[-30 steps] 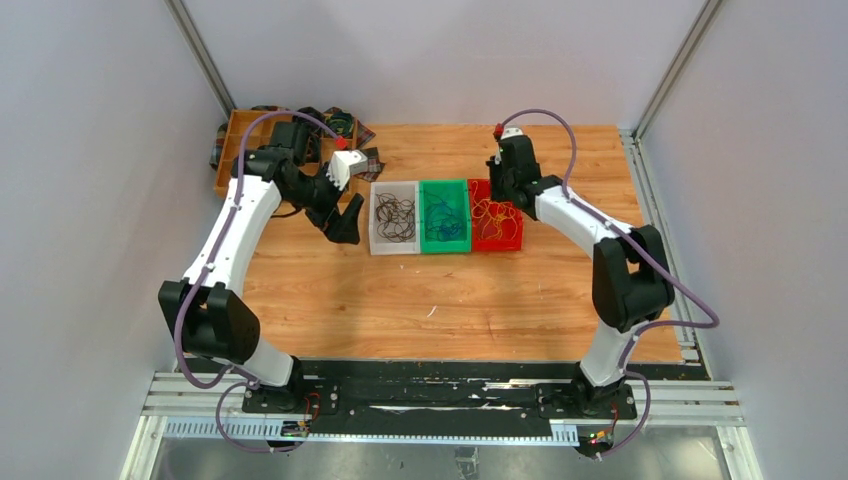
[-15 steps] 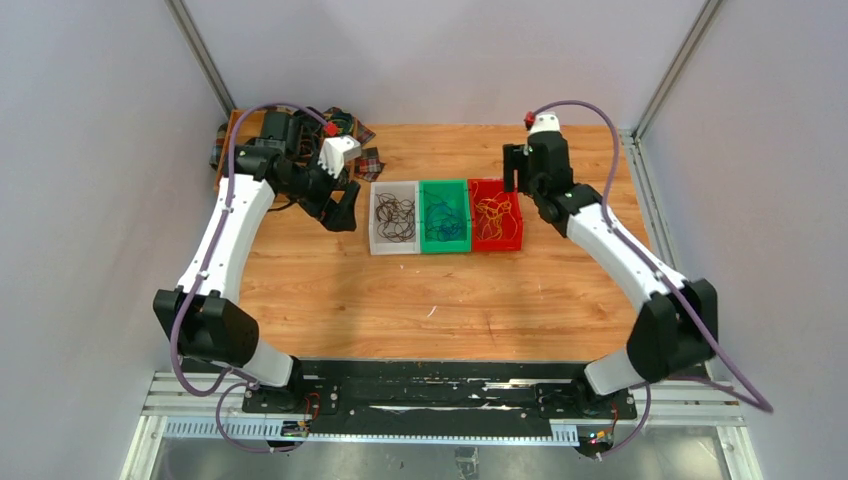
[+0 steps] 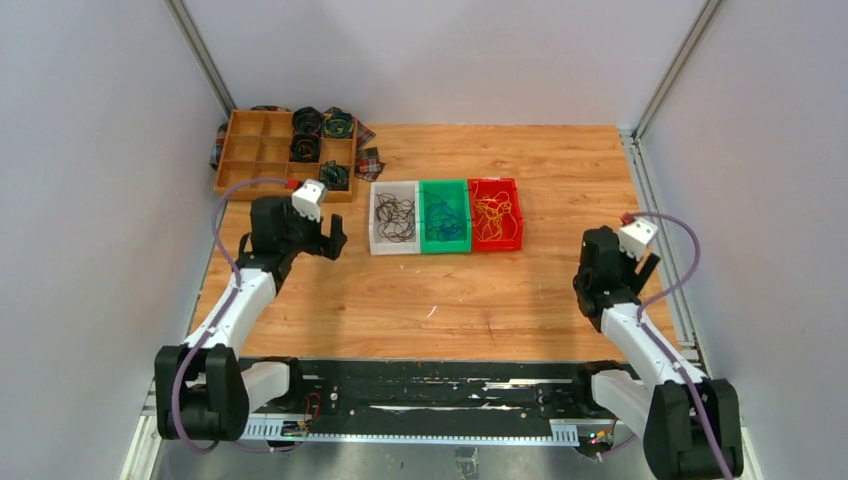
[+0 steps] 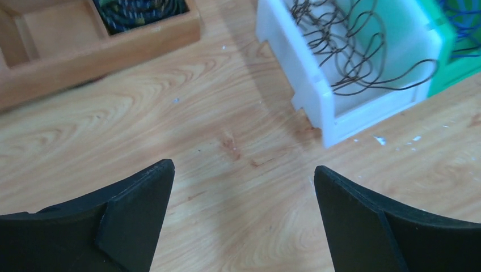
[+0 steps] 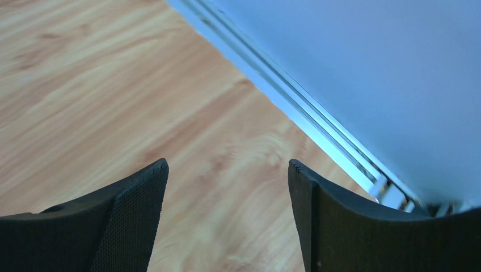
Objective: Untangle the cables
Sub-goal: Place the cable in the bin, then reset both arms
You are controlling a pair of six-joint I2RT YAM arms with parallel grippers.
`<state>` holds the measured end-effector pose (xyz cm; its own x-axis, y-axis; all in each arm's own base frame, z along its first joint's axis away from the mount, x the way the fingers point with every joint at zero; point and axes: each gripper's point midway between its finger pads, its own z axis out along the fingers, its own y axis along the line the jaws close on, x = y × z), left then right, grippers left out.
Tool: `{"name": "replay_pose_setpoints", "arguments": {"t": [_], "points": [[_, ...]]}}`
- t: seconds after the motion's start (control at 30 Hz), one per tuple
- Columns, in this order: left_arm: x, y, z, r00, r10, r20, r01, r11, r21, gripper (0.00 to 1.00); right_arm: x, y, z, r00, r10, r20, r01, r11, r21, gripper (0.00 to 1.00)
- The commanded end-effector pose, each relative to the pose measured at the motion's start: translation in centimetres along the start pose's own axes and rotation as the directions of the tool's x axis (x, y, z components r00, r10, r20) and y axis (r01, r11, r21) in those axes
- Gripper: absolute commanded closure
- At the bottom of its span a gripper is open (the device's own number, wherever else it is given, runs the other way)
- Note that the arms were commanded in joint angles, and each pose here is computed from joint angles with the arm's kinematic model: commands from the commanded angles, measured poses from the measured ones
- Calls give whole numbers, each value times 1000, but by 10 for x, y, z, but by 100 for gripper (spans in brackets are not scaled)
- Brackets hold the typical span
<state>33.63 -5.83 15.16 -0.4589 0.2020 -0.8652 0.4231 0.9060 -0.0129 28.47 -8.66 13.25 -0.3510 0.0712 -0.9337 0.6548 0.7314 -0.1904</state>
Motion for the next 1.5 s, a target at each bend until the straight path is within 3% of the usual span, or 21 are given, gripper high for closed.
{"name": "replay_pose_setpoints", "arguments": {"t": [0.0,0.2,0.37,0.47,0.6,0.73,1.0,1.1,1.2,1.27,1.33,1.37,1.47], "points": [[-35,26,19,944,25,329,9,995,-101,2,24,-47,9,965,256,56,-262,947,186,23],[-10,40,52,970,-69,231,95,990,-103,2,41,-44,21,966,251,54,-257,949,181,21],[-25,40,44,929,-70,364,118,987,-111,2,49,-32,31,965,256,48,-260,953,154,20],[-24,40,43,927,-74,367,125,985,-117,2,45,-24,36,969,240,51,-245,961,130,20],[1,32,42,961,-113,254,142,985,-99,2,48,-16,43,978,204,32,-207,972,108,21],[21,39,34,970,-78,228,120,977,-174,2,45,-10,44,983,180,21,-181,980,80,21],[34,48,23,920,52,388,65,957,-281,2,42,-8,27,976,187,112,-190,982,18,20],[34,36,12,861,98,498,45,963,-267,2,34,9,21,979,130,156,-122,991,-60,14],[44,42,23,917,69,394,44,961,-273,2,21,55,13,972,-34,233,89,969,-230,14],[35,45,25,901,66,429,62,959,-277,2,21,76,13,955,-129,266,200,945,-260,14],[39,44,27,913,58,403,60,959,-275,2,21,77,17,957,-92,276,179,934,-309,14],[39,45,27,916,58,398,59,959,-277,2,35,79,21,974,-60,220,144,909,-392,14],[37,45,26,908,59,414,65,958,-280,2,42,80,29,988,-29,149,93,893,-440,13]]}}
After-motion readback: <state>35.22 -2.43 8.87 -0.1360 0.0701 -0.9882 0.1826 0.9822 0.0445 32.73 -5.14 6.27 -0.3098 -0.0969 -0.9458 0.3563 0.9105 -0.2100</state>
